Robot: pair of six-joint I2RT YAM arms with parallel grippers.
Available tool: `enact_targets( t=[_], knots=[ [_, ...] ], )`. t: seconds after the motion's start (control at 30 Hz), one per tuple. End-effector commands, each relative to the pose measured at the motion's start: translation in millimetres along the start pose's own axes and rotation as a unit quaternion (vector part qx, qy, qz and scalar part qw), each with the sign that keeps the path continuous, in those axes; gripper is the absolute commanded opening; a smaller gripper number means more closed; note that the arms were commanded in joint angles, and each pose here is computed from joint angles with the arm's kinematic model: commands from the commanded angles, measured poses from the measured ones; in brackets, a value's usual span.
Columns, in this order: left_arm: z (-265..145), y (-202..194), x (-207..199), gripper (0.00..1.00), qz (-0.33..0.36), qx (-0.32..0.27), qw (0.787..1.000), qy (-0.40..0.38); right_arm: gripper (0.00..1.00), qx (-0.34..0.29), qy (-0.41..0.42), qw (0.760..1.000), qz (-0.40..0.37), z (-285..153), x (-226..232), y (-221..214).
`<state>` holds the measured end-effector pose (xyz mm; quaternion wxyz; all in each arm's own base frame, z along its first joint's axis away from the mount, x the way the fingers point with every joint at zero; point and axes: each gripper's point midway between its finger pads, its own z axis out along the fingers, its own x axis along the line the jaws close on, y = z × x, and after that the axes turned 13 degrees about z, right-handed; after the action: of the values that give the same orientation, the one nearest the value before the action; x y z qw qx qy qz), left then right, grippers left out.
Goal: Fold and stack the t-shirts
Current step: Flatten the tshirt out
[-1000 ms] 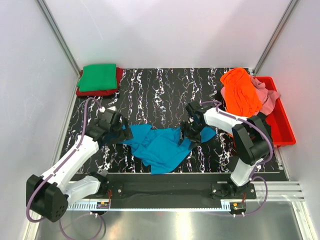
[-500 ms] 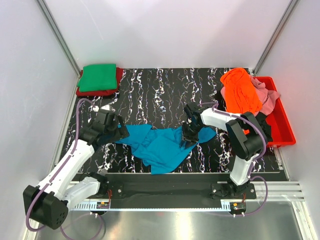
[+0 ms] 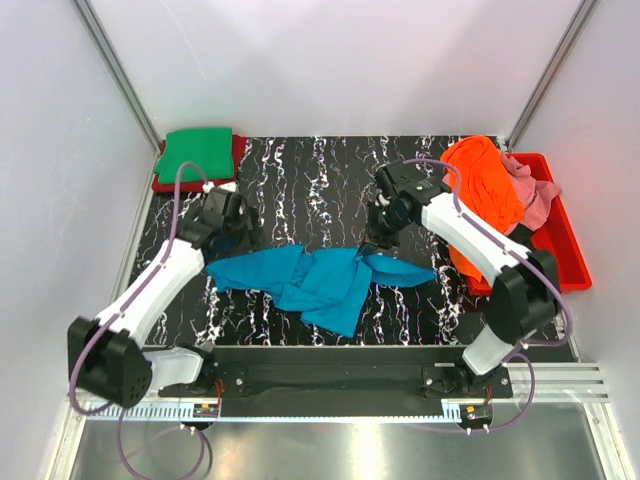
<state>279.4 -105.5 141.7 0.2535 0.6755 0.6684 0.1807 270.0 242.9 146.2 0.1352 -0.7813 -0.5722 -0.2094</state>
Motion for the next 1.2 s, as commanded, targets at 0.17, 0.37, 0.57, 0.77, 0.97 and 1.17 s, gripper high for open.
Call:
enact_targets(
  t=[0.17, 0.37, 0.57, 0.77, 0.97, 1.17],
  knots=[
    [56.3, 26.9, -41.2, 0.80, 0.074, 0.038, 0.996, -0.019, 0.19, 0.038, -0.073, 0.997, 0.014, -6.1, -48.4, -36.9],
    [92.0, 23.4, -61.2, 0.79, 0.099, 0.072, 0.992, -0.031, 0.32, 0.047, -0.115, 0.992, 0.027, 5.8, -75.3, -45.6],
    [114.5, 28.1, -81.4, 0.79, 0.134, 0.081, 0.987, -0.034, 0.31, 0.040, -0.113, 0.992, 0.032, 4.8, -73.0, -43.0],
    [133.3, 23.5, -97.0, 0.79, 0.163, 0.094, 0.982, -0.034, 0.30, 0.042, -0.116, 0.992, 0.036, 7.0, -73.0, -42.4],
    [148.8, 12.6, -92.3, 0.56, 0.174, 0.115, 0.978, -0.011, 0.23, 0.039, -0.114, 0.992, 0.035, 8.1, -67.7, -37.0],
    [146.7, 21.9, -88.4, 0.00, 0.183, 0.109, 0.977, 0.005, 0.20, 0.034, -0.103, 0.994, 0.032, 3.7, -61.6, -29.6]
  ],
)
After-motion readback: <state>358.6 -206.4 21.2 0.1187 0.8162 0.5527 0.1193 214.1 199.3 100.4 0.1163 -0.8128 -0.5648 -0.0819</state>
